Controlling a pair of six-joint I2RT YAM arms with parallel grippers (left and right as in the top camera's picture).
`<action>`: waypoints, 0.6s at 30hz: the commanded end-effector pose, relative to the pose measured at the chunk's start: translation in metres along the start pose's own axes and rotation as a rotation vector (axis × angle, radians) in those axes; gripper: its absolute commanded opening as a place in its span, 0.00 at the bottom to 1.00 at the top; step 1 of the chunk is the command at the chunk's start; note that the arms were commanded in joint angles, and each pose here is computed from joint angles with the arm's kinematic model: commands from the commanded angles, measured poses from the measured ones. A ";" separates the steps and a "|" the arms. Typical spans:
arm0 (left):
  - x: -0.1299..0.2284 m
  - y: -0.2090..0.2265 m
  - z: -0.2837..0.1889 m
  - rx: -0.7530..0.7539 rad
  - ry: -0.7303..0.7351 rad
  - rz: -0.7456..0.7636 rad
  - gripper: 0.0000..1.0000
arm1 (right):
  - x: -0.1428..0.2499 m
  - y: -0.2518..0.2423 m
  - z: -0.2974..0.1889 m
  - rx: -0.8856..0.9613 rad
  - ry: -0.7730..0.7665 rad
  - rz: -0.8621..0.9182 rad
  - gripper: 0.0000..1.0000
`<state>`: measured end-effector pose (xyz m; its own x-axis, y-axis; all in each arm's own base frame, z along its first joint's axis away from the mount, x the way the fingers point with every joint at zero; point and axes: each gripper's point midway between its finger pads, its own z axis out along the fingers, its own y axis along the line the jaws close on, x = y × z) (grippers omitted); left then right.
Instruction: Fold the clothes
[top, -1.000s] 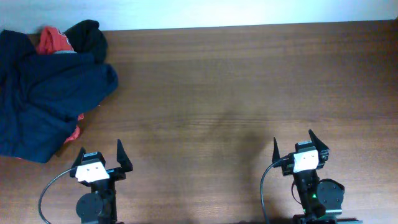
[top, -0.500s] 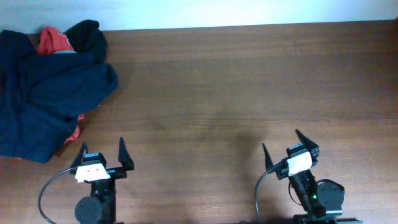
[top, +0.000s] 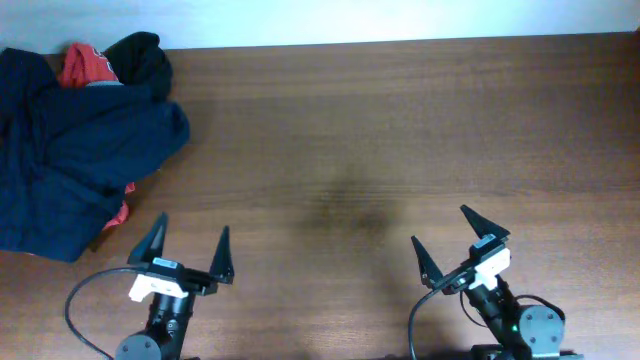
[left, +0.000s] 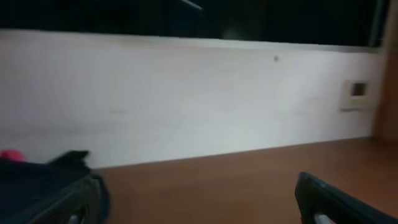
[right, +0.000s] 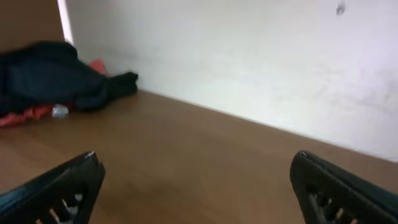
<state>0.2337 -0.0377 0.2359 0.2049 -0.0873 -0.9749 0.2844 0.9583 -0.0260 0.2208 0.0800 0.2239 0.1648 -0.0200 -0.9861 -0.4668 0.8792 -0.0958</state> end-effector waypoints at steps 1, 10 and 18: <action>-0.031 -0.018 0.006 0.096 -0.003 -0.051 0.99 | -0.060 -0.007 -0.003 0.042 -0.093 -0.036 0.99; -0.094 -0.010 0.084 0.176 0.171 -0.134 0.99 | -0.147 -0.031 0.048 0.000 -0.048 -0.029 0.99; -0.094 0.025 0.178 0.179 0.396 -0.195 0.99 | -0.216 -0.080 0.148 -0.064 -0.012 -0.008 0.98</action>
<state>0.3676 -0.0501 0.3598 -0.2143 -0.1553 -0.9643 0.4105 0.8815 -0.2332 0.3286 0.0808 0.4370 0.1561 -0.0209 -0.9875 -0.4889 0.8671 -0.0957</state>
